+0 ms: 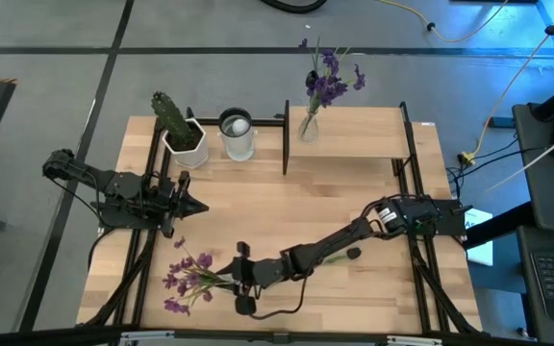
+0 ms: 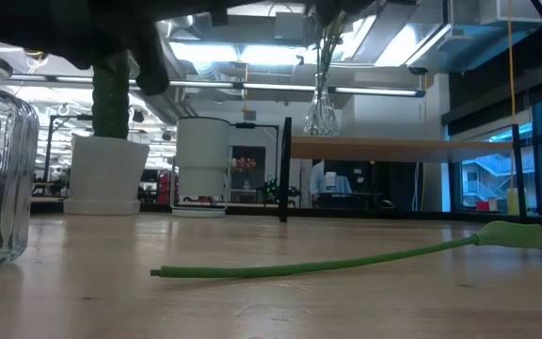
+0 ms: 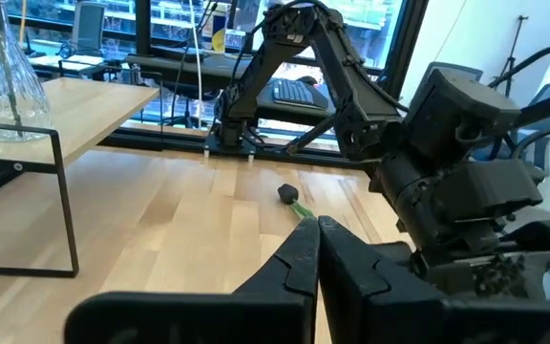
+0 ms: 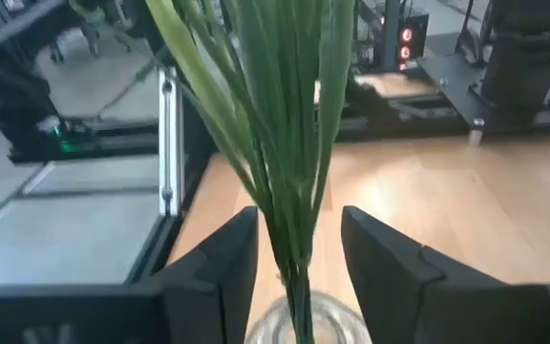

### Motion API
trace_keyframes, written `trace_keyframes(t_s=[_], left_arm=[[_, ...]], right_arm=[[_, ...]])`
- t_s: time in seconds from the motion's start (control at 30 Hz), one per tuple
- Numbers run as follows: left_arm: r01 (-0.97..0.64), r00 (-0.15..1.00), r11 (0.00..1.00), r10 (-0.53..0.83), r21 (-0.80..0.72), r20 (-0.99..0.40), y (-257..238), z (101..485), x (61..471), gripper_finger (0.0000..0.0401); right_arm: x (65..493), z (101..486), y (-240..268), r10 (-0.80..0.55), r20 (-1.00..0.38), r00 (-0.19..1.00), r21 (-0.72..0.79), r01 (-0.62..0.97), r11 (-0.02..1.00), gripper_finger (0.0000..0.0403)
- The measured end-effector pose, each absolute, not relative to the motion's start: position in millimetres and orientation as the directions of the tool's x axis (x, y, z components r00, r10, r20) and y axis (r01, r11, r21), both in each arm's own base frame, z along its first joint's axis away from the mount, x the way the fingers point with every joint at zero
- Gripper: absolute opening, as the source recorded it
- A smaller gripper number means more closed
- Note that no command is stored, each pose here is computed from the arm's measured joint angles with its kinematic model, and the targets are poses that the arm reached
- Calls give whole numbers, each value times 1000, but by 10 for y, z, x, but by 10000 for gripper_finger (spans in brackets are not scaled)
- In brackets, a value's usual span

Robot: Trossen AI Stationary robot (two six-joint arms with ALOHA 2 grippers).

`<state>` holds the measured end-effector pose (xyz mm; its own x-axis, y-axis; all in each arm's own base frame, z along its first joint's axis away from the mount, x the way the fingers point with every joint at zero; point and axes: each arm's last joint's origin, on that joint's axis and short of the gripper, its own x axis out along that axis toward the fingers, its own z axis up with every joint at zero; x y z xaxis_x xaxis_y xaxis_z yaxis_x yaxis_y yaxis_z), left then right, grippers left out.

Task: Pick and place flowers into a vace then onto a shelf
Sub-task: Put the black flower into the transparent vase

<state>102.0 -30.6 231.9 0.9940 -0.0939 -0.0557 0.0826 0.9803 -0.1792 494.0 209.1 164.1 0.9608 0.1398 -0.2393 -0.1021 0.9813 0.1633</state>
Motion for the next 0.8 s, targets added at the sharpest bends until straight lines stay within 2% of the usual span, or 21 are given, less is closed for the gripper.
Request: trace_keyframes(t_s=[0.3, 0.53, 0.67, 0.8], left_arm=[[84, 994, 980, -95, -179, -55, -307, 2319, 1019, 6], [83, 993, 981, -96, -176, -67, -307, 2309, 1019, 8], [79, 992, 982, -95, -170, -87, -306, 2288, 1017, 6], [78, 991, 982, -95, -170, -91, -306, 2285, 1017, 4]], right_arm=[[4829, 1675, 2050, 115, -425, 898, 170, -45, 984, 191], [4728, 2010, 2011, 112, -439, 892, 267, 10, 964, 198], [4560, 2237, 1938, 87, -536, 840, 385, 151, 911, 198], [4306, 2399, 1867, 84, -686, 722, 489, 372, 789, 198]])
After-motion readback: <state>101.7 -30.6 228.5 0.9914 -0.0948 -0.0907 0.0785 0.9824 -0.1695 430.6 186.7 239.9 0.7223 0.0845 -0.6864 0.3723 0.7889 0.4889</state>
